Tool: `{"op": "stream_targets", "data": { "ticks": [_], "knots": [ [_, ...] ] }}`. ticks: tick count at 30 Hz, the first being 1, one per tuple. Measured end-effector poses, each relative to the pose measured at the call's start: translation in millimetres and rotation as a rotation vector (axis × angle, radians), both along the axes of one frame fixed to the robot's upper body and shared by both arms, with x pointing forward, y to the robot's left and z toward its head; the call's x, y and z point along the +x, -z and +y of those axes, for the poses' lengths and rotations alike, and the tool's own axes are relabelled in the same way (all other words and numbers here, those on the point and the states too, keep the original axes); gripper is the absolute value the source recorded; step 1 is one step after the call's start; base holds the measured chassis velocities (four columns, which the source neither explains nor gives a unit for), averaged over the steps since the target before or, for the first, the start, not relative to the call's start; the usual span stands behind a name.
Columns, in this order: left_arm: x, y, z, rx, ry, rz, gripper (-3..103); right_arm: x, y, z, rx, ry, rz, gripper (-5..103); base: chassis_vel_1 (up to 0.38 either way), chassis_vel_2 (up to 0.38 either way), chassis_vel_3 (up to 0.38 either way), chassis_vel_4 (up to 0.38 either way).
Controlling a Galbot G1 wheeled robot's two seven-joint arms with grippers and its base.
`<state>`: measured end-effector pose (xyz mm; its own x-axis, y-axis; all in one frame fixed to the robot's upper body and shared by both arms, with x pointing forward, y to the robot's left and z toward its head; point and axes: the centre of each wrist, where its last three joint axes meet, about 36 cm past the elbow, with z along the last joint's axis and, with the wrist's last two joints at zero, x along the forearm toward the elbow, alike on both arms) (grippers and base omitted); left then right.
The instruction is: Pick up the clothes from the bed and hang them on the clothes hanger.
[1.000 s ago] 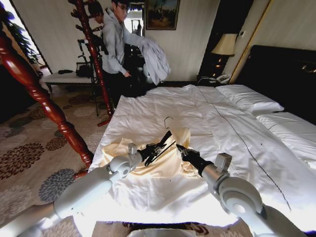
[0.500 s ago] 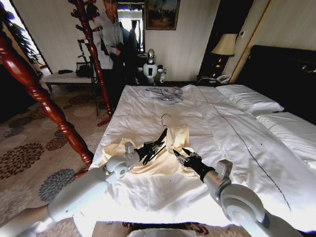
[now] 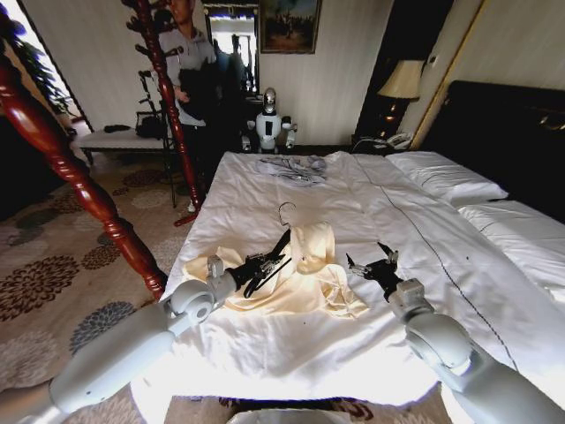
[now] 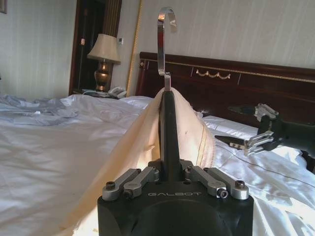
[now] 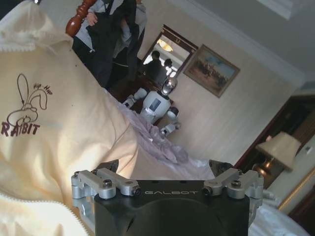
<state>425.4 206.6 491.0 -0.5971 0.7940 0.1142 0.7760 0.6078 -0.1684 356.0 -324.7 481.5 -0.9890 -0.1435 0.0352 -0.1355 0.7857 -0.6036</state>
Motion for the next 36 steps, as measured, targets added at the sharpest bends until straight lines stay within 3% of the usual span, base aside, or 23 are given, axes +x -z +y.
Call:
{"op": "stream_targets", "data": {
  "ticks": [8, 14, 21, 28, 36],
  "knots": [
    [-10.0, -5.6, -2.5, -0.007, 0.047, 0.006, 17, 16.4, 15.8, -12.4, -0.182, -0.139, -0.141, 100, 0.000, 0.000, 0.000, 0.000],
    [-15.0, 0.4, -0.8, 0.013, 0.073, 0.027, 17, 21.0, 15.4, -10.6, -0.213, -0.178, -0.192, 100, 0.000, 0.000, 0.000, 0.000],
    [-16.9, 1.5, -9.3, -0.006, 0.096, 0.042, 17, 21.8, 16.5, -5.9, -0.260, -0.223, -0.228, 100, 0.000, 0.000, 0.000, 0.000],
    [-17.4, 1.5, -16.4, -0.011, 0.117, 0.060, 17, 19.8, 26.9, -10.5, -0.361, -0.283, -0.241, 100, 0.000, 0.000, 0.000, 0.000],
    [-25.9, 6.7, -28.1, -0.008, 0.161, 0.086, 17, 27.8, 24.9, -8.4, -0.368, -0.282, -0.266, 100, 0.000, 0.000, 0.000, 0.000]
  ]
}}
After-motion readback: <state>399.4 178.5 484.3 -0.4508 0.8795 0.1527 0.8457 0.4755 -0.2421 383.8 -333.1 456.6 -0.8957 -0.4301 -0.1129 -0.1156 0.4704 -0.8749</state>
